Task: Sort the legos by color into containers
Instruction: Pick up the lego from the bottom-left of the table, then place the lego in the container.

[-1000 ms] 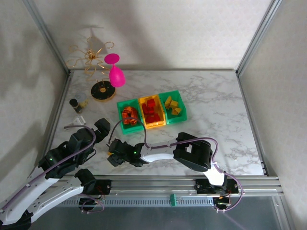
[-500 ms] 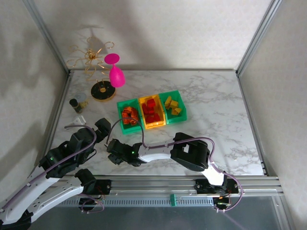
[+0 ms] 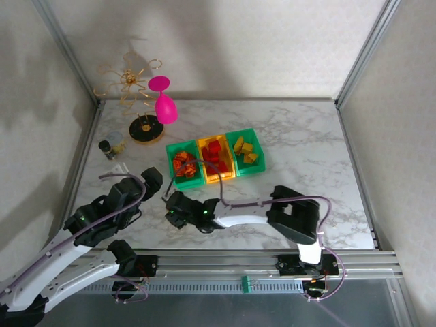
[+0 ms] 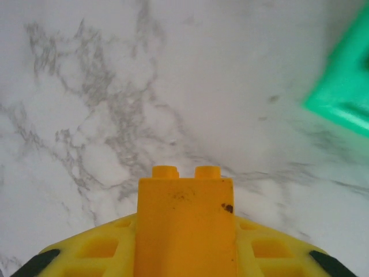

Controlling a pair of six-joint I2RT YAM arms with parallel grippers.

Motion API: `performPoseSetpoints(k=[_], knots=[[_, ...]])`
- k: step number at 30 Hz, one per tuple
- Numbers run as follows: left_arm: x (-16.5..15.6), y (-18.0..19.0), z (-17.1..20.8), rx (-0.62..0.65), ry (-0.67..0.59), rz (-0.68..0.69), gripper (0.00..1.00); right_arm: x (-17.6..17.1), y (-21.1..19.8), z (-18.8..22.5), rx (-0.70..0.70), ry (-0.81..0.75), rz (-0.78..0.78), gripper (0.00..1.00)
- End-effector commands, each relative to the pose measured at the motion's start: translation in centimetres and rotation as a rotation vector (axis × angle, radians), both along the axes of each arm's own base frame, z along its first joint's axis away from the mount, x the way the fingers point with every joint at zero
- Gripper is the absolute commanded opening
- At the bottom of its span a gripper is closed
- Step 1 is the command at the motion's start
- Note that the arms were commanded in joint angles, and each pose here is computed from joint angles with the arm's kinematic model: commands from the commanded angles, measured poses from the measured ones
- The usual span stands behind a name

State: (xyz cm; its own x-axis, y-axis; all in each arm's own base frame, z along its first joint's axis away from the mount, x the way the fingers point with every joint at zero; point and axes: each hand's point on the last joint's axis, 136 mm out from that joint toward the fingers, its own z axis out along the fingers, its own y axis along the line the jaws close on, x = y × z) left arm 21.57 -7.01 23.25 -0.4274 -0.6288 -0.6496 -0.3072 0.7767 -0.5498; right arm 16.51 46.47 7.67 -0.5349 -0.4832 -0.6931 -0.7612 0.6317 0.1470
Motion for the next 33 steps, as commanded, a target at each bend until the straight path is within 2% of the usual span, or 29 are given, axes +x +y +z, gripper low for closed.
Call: performPoseSetpoints(k=[1, 10, 17, 23, 29, 33], knots=[[0.4, -0.2, 0.6, -0.040, -0.004, 0.024, 1.00, 2.9, -3.5, 3.0, 0.046, -0.009, -0.138, 0.26], [2.8, -4.2, 0.5, -0.048, -0.013, -0.092, 1.00, 10.7, -14.5, 7.7, 0.084, -0.045, -0.439, 0.28], [4.7, -7.9, -0.4, -0.048, -0.007, -0.212, 1.00, 17.4, -21.9, 8.3, 0.054, -0.050, -0.672, 0.29], [5.9, -10.1, -1.3, -0.025, 0.014, -0.277, 1.00, 22.6, -24.7, 7.0, 0.026, -0.052, -0.756, 0.29], [6.7, -11.2, -1.4, -0.014, 0.012, -0.300, 1.00, 26.6, -24.3, 5.2, -0.019, -0.052, -0.740, 0.29], [6.8, -11.1, -1.7, -0.005, 0.016, -0.297, 1.00, 27.6, -23.3, 4.7, -0.016, -0.043, -0.705, 0.38]])
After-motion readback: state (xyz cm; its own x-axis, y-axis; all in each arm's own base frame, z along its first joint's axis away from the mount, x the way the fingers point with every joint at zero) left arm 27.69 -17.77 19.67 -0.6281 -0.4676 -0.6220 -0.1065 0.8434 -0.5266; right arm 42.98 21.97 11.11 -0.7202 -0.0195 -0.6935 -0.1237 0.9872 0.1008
